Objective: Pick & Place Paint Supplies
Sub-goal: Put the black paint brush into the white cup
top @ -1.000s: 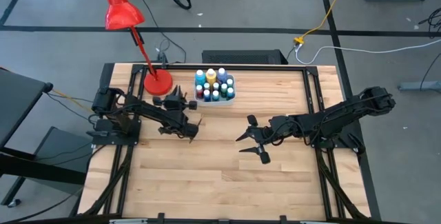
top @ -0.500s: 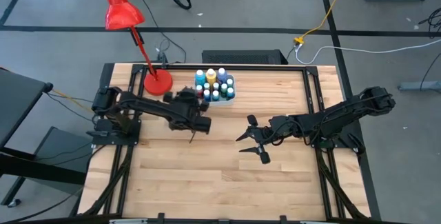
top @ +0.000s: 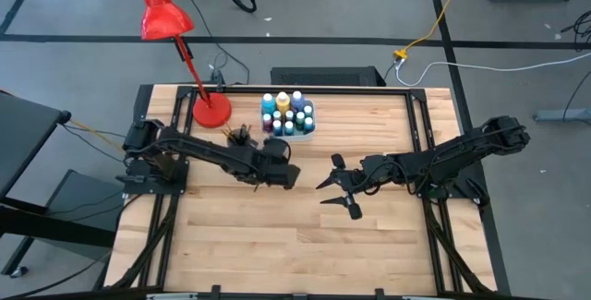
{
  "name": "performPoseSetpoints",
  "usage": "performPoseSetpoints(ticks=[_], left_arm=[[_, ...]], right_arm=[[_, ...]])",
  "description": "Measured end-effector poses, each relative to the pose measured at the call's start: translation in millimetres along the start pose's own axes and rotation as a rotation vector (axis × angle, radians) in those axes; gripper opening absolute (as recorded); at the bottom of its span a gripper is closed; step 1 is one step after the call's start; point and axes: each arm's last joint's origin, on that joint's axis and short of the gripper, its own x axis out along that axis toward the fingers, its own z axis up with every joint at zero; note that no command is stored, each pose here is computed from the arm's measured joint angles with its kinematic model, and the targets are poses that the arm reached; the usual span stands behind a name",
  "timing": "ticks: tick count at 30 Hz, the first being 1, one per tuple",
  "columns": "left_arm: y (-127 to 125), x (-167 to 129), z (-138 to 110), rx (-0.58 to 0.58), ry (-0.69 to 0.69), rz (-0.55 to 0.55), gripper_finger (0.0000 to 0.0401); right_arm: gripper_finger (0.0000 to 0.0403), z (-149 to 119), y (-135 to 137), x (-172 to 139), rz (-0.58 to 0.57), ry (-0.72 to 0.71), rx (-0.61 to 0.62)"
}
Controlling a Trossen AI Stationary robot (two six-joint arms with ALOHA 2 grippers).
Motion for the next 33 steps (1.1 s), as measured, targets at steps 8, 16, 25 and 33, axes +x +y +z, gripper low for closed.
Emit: performPoseSetpoints(ticks=[8, 16, 25, 33], left_arm=[[7.1, 9.2, -53.6, -0.134, 0.141, -0.008, 0.0098], [17.4, 23.5, -99.9, -0.266, 0.113, -0.085, 0.0098], [23.2, 24.2, -115.6, -0.141, -0.019, -0.094, 0.0098], [21.2, 27.7, -121.3, -0.135, -0.033, -0.084, 0.0098]], right_arm=[[0.0208, -0.4, 0.1, 0.0, 0.001, 0.005, 0.000], [0.0208, 0.0, 0.0, 0.0, 0.000, 0.002, 0.000], [0.0208, 0.4, 0.0, 0.0, 0.000, -0.002, -0.001], [0.0208, 0.3, -0.1, 0.0, 0.000, -0.002, 0.000]])
